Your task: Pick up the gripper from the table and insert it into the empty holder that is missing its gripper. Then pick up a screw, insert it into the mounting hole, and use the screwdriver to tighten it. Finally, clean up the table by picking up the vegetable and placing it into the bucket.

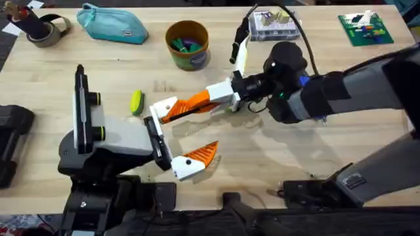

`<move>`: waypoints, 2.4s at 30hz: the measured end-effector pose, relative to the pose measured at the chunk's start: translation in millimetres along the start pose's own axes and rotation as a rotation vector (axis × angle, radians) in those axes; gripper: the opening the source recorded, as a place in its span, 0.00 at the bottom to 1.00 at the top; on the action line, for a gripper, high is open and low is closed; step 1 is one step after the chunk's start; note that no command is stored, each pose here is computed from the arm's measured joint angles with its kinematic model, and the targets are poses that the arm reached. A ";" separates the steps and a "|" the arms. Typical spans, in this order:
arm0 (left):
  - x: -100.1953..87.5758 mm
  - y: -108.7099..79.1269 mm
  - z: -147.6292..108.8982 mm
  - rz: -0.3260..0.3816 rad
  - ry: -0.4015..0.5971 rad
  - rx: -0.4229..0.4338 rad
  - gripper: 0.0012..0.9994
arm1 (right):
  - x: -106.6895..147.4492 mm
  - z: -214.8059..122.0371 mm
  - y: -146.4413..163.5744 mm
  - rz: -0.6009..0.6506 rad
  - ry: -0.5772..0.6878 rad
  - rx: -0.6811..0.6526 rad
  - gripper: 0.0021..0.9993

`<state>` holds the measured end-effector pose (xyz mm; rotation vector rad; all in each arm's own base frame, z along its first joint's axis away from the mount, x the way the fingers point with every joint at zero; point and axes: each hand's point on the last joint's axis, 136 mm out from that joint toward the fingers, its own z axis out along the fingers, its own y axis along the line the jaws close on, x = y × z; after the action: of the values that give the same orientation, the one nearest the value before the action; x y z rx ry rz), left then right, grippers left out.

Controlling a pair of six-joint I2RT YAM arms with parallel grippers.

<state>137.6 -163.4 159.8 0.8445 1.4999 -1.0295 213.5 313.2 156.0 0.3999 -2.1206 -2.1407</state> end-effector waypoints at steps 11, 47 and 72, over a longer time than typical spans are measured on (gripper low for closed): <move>-0.1 1.2 0.0 -0.013 -0.001 -0.006 0.99 | -0.2 1.8 3.4 0.026 -0.035 0.056 0.01; 0.1 -1.2 0.3 0.004 0.001 0.007 0.99 | 3.6 -0.6 4.5 -0.061 -0.113 0.085 0.01; 0.7 -4.8 0.3 0.006 0.003 0.027 0.99 | -19.8 -27.9 11.1 -0.111 -0.237 0.106 1.00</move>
<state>133.2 -165.5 159.9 0.8700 1.4876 -1.0467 238.4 290.9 169.4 0.2914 -2.3997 -2.2420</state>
